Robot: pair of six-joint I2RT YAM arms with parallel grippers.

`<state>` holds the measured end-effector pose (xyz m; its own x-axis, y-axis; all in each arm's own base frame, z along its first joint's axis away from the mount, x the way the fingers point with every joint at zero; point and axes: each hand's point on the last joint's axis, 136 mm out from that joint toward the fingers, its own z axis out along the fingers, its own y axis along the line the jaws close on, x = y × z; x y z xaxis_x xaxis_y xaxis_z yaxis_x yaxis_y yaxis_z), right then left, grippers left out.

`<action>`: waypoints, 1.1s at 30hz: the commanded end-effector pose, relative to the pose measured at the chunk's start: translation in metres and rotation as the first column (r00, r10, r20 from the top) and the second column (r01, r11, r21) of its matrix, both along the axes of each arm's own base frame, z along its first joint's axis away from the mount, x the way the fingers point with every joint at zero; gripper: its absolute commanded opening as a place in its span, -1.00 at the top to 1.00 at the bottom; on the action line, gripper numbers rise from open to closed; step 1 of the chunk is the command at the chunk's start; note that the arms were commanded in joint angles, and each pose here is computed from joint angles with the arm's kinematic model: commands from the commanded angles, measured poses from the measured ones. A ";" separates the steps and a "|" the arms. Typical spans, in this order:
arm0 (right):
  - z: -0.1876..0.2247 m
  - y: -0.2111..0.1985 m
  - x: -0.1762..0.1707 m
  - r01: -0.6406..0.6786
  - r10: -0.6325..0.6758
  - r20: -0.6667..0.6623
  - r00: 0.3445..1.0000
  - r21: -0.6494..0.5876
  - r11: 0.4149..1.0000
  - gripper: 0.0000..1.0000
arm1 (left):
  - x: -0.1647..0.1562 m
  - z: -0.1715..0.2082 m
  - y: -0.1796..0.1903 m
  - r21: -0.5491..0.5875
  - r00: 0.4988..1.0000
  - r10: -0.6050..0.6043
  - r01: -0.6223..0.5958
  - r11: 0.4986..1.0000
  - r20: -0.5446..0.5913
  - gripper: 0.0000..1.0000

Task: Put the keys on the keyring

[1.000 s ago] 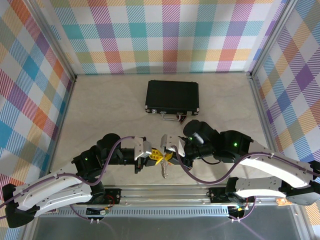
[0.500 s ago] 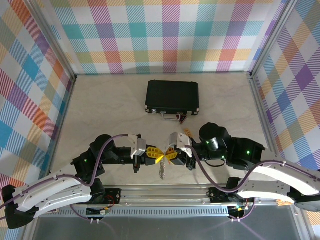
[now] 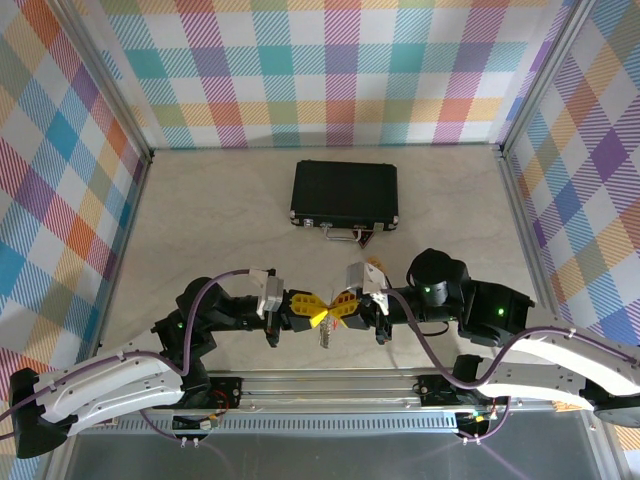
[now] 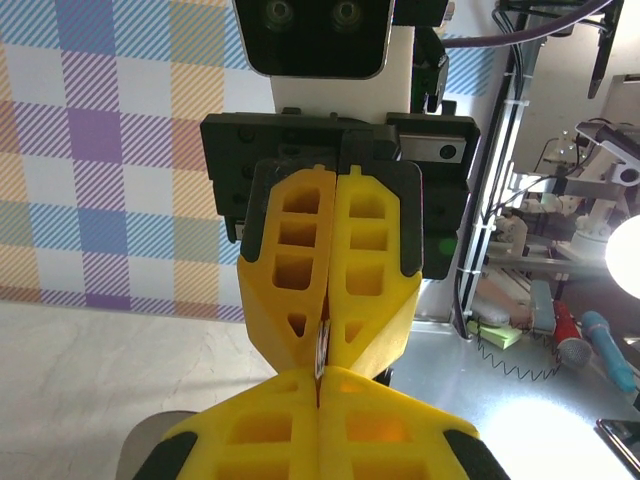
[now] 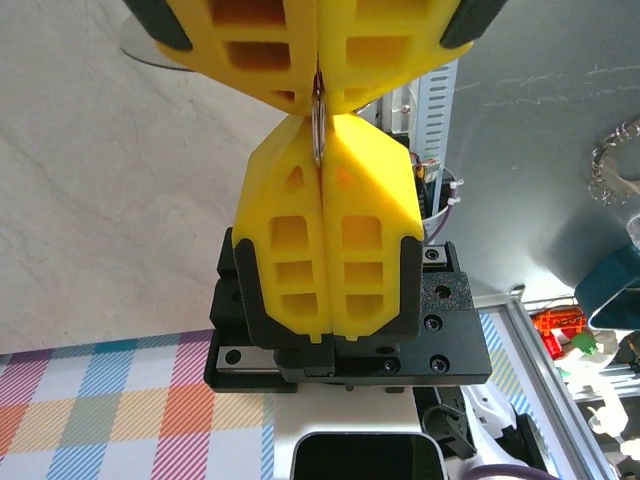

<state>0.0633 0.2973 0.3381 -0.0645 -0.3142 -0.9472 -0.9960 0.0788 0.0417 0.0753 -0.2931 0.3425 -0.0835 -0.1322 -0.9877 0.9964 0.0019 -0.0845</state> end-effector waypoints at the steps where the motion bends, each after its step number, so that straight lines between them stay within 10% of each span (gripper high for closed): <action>1: 0.010 0.002 -0.005 -0.036 0.036 0.024 0.999 0.018 0.999 1.00 | 0.004 0.007 0.000 -0.013 0.999 0.029 -0.029 1.000 0.032 1.00; 7: -0.005 -0.003 0.002 -0.019 0.027 0.057 0.998 -0.143 0.989 1.00 | 0.022 -0.017 0.003 0.178 0.987 0.136 -0.150 0.972 0.088 0.61; 15: -0.014 0.003 -0.001 -0.073 0.087 0.050 0.995 -0.242 0.967 1.00 | 0.028 -0.028 0.003 0.268 0.982 0.149 -0.174 0.948 0.112 0.91; 33: 0.016 0.000 -0.009 -0.059 0.058 0.041 0.997 0.014 0.998 0.74 | 0.001 0.026 -0.009 0.005 0.996 -0.008 0.008 1.000 0.084 1.00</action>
